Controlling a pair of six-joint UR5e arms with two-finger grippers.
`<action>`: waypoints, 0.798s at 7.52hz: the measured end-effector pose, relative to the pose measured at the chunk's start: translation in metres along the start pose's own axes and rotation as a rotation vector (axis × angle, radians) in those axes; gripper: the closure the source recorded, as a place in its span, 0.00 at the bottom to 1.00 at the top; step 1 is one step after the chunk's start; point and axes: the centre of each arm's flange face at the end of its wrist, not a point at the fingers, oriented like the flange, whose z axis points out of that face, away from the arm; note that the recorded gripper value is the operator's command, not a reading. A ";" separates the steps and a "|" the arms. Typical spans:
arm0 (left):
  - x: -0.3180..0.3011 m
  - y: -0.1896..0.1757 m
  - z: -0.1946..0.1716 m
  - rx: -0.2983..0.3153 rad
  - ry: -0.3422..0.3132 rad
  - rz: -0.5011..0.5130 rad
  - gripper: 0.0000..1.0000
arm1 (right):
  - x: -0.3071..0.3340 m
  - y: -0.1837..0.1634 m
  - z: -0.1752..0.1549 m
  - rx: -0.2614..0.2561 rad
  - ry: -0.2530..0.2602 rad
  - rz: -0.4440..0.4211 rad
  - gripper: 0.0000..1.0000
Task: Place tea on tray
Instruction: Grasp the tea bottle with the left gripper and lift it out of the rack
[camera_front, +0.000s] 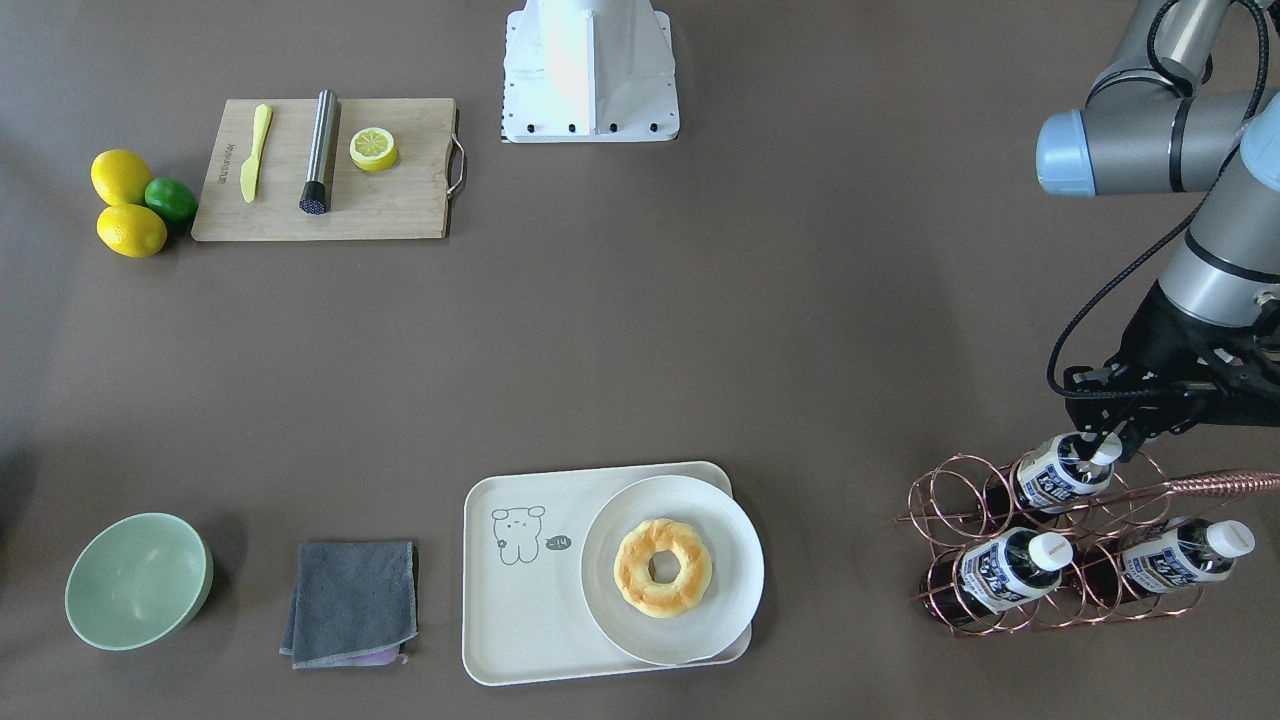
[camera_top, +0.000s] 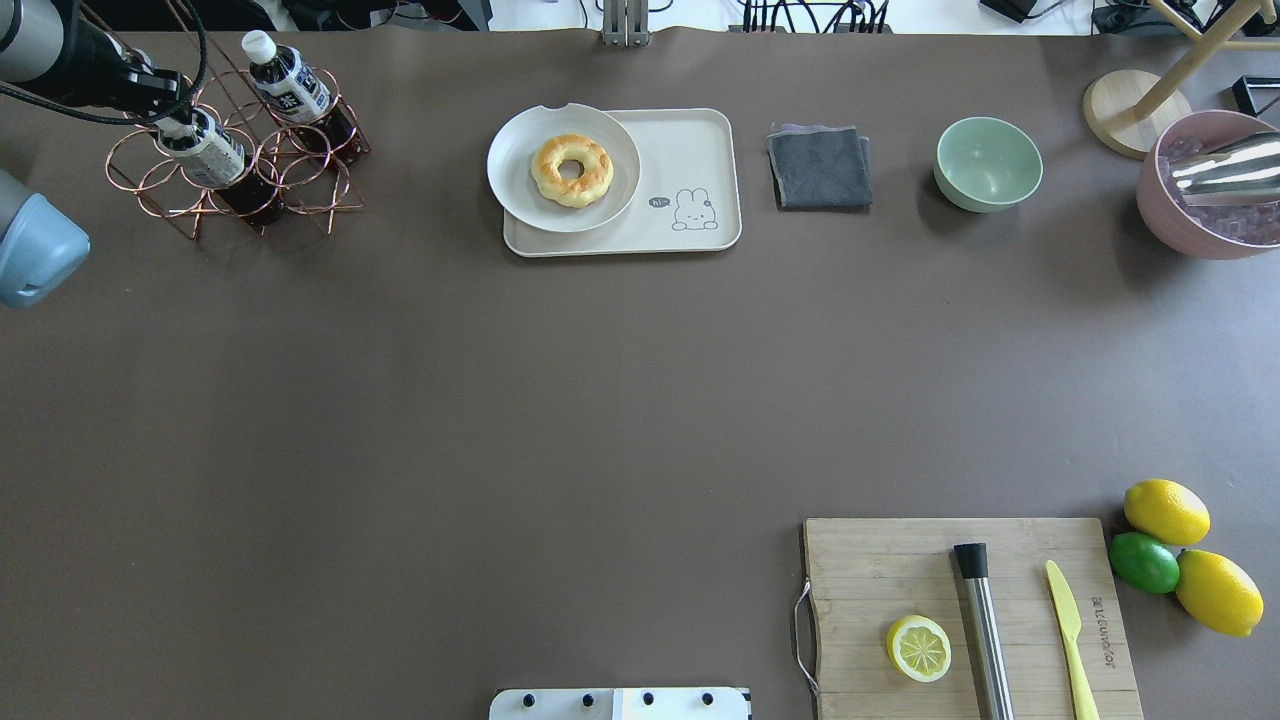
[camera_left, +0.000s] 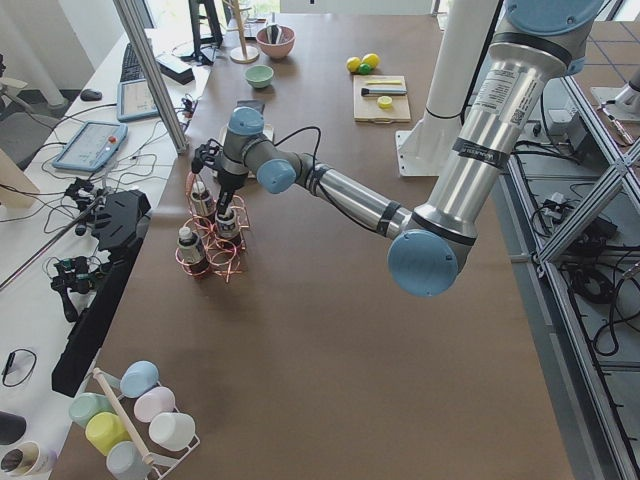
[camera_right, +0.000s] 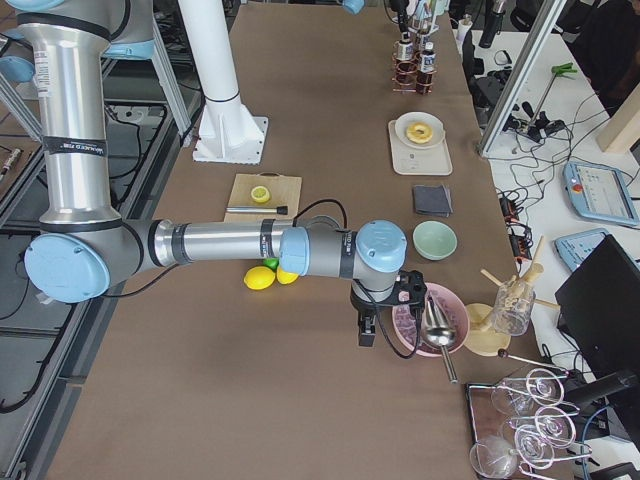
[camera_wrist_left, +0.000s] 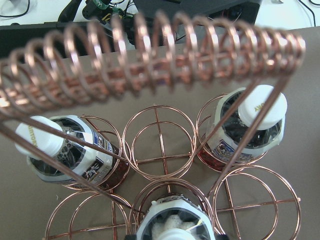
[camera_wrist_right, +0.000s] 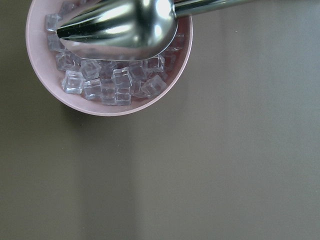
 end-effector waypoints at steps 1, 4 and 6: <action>-0.002 -0.003 -0.005 0.004 0.001 -0.002 1.00 | 0.000 0.000 0.000 0.000 0.000 0.000 0.00; -0.015 -0.033 -0.040 0.010 0.021 -0.037 1.00 | 0.001 0.001 0.001 -0.002 -0.001 0.002 0.00; -0.015 -0.052 -0.078 0.010 0.001 -0.020 1.00 | 0.001 0.001 0.001 -0.003 -0.001 0.003 0.00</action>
